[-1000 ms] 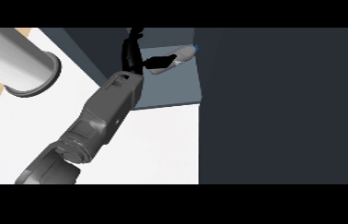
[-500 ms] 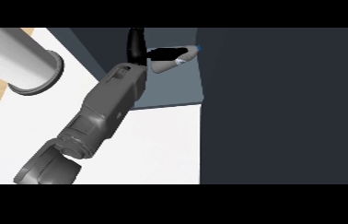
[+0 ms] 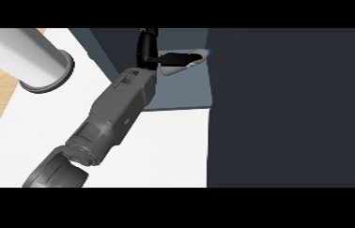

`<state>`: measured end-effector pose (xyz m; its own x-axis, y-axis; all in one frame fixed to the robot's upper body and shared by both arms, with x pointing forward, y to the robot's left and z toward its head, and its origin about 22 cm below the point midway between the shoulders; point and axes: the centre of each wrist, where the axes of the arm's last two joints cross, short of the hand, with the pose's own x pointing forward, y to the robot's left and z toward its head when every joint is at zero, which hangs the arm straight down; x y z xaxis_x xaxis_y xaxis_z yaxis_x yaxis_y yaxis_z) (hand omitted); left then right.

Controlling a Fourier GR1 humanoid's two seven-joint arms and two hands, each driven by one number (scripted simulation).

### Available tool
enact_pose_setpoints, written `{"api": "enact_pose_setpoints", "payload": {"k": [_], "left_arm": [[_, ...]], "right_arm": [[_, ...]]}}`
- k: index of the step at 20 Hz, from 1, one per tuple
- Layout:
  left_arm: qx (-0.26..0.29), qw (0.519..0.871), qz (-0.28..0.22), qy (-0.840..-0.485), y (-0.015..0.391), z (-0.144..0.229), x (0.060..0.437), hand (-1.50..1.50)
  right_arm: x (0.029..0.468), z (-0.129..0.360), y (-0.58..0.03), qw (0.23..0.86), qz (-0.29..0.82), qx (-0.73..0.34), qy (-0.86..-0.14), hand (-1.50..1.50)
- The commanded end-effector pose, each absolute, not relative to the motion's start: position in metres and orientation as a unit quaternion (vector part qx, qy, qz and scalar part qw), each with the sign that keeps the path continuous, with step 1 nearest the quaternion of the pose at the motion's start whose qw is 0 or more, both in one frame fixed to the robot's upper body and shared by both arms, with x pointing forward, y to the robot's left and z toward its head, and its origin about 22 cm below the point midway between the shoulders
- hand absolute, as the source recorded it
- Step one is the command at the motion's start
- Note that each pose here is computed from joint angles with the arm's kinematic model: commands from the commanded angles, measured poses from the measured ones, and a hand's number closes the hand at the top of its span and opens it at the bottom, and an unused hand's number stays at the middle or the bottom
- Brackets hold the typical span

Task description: Pick up the bottled water, place it into the cabinet and close the cabinet

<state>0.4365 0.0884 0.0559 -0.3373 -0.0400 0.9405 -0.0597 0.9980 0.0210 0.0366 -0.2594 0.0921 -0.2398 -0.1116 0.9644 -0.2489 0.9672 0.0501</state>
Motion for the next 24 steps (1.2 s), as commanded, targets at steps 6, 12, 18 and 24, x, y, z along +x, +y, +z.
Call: {"api": "enact_pose_setpoints", "payload": {"k": [6, 12, 18, 24], "left_arm": [[-0.022, 0.575, 0.021, -0.818, 0.080, 0.042, 0.419, -1.50], [-0.095, 0.585, 0.010, -0.806, 0.072, 0.014, 0.382, -1.50], [-0.181, 0.567, 0.018, -0.803, 0.062, 0.011, 0.347, -1.50], [-0.214, 0.557, 0.019, -0.802, 0.057, 0.001, 0.294, -1.50]], "right_arm": [[0.033, 0.129, -0.251, 0.600, 0.050, 0.106, -0.792, -1.50], [0.034, 0.127, -0.248, 0.597, 0.053, 0.108, -0.793, -1.50], [0.029, 0.130, -0.250, 0.606, 0.044, 0.100, -0.788, -1.50], [0.038, 0.116, -0.241, 0.607, 0.047, 0.092, -0.788, -1.50]]}}
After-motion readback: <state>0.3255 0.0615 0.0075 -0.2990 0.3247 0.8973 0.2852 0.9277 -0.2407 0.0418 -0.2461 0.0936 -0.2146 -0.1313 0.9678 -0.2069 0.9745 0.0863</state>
